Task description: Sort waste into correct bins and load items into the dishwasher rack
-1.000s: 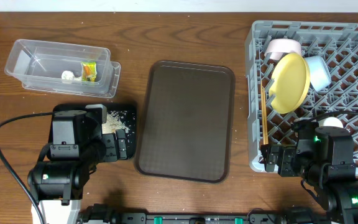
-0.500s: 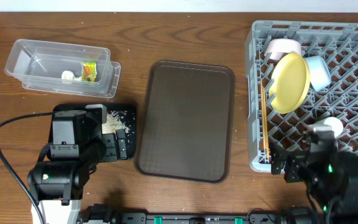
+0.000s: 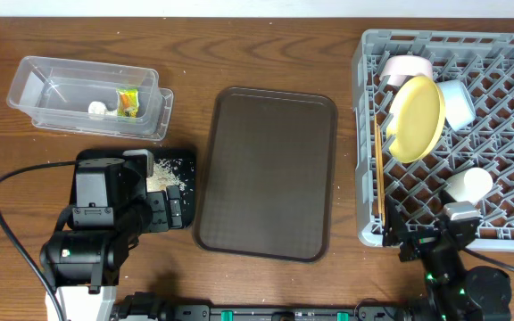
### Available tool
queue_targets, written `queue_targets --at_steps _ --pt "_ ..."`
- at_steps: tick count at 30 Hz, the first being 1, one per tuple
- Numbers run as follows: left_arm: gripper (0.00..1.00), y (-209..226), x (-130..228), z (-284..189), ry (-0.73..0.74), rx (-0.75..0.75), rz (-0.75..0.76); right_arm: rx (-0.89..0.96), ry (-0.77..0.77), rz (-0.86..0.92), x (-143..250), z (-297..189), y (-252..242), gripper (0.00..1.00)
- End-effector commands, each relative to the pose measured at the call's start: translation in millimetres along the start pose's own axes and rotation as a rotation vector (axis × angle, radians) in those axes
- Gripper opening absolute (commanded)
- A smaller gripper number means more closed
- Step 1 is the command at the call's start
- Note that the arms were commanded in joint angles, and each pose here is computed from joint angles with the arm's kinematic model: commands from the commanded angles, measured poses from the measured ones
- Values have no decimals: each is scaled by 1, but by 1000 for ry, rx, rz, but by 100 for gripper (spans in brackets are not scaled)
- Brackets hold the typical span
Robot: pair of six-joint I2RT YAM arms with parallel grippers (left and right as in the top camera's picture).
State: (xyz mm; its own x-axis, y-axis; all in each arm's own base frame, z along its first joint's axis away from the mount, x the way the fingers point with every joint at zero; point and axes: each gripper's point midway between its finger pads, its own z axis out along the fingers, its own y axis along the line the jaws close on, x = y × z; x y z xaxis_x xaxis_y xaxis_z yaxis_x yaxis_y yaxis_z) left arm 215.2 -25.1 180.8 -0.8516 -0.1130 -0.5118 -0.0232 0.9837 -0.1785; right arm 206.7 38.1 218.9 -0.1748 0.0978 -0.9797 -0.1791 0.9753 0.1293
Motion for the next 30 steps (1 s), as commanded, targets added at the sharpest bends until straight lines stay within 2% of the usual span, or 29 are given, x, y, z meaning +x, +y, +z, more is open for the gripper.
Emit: queue_targets --at_steps 1,5,10,14,19,23,30 --pt "91 3 2 2 8 -11 6 -15 -44 -22 4 10 0 99" --pt "91 3 2 2 8 -11 6 -26 -165 -46 -7 20 1 99" --pt "91 3 2 2 8 -11 6 -45 -252 -119 -2 30 2 99" --pt "91 3 2 2 8 -11 6 -117 -226 -269 20 37 14 99" --pt "91 3 2 2 8 -11 6 -58 -143 -253 41 43 1 99" --pt "91 3 2 2 8 -11 6 37 -87 -157 53 44 -19 99" --pt "91 3 2 2 8 -11 6 84 -84 -142 53 44 -27 99"
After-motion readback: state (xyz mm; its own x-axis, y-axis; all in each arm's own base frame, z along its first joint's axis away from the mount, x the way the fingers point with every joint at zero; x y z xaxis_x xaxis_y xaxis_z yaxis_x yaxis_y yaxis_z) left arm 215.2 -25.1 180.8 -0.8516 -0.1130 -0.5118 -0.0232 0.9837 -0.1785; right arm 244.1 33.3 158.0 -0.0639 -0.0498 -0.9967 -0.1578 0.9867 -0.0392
